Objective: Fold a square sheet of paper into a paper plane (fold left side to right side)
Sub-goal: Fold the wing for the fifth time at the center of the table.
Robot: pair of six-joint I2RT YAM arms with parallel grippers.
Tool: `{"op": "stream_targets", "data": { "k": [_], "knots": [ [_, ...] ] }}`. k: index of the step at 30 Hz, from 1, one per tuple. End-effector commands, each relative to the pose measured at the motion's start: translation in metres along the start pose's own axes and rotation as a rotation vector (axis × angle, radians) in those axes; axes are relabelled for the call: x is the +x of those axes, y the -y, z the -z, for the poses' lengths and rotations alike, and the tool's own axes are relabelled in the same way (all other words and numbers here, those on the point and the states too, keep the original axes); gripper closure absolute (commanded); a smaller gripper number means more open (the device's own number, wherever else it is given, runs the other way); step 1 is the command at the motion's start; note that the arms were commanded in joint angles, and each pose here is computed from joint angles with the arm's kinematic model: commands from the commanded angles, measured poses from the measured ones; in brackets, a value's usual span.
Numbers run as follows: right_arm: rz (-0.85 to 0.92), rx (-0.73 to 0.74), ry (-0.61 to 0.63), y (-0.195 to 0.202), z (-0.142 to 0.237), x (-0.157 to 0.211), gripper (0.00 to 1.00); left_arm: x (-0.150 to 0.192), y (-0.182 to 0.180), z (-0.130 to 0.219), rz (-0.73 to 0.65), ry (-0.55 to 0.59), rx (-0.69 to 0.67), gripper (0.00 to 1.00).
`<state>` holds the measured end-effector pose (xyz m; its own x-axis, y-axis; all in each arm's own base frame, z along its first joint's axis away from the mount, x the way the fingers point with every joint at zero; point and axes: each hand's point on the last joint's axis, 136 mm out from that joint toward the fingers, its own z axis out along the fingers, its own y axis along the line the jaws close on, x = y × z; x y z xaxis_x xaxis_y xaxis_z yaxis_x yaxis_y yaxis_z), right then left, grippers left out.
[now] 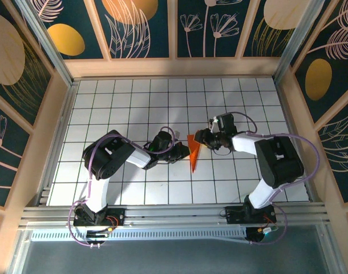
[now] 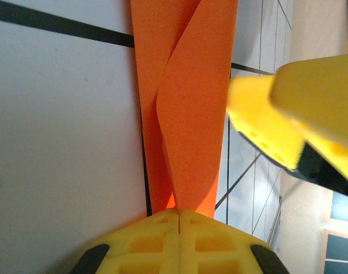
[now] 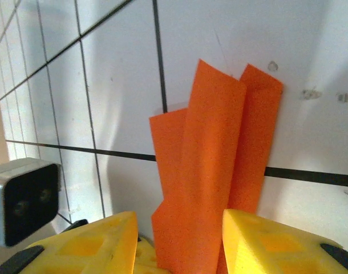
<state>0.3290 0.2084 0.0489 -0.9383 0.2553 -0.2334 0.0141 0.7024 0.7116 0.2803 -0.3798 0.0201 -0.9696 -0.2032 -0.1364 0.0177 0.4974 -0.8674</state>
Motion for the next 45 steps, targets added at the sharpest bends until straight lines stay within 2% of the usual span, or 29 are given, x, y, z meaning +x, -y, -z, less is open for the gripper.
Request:
{"op": "stream_targets", "data": {
  "k": [1,4,6,8,14,45],
  "knots": [
    [0.025,0.015,0.037,-0.001,0.013,-0.009,0.56,0.007,-0.044,-0.003,0.034,0.005,-0.157,1.0],
    [0.028,-0.002,0.027,-0.004,0.013,-0.008,0.64,0.007,-0.044,-0.003,0.035,0.005,-0.156,1.0],
    [0.025,-0.023,0.006,-0.008,0.01,-0.004,0.77,0.007,-0.045,-0.003,0.035,0.006,-0.158,1.0],
    [0.029,-0.038,-0.011,-0.011,0.006,-0.002,0.86,0.007,-0.045,-0.003,0.036,0.007,-0.16,1.0],
    [0.035,-0.034,-0.051,-0.012,-0.006,0.007,0.94,0.007,-0.046,-0.002,0.036,0.008,-0.165,1.0],
    [0.012,0.09,-0.073,0.021,-0.017,0.014,0.98,0.011,-0.046,-0.008,0.037,-0.017,-0.164,1.0]
  ]
}}
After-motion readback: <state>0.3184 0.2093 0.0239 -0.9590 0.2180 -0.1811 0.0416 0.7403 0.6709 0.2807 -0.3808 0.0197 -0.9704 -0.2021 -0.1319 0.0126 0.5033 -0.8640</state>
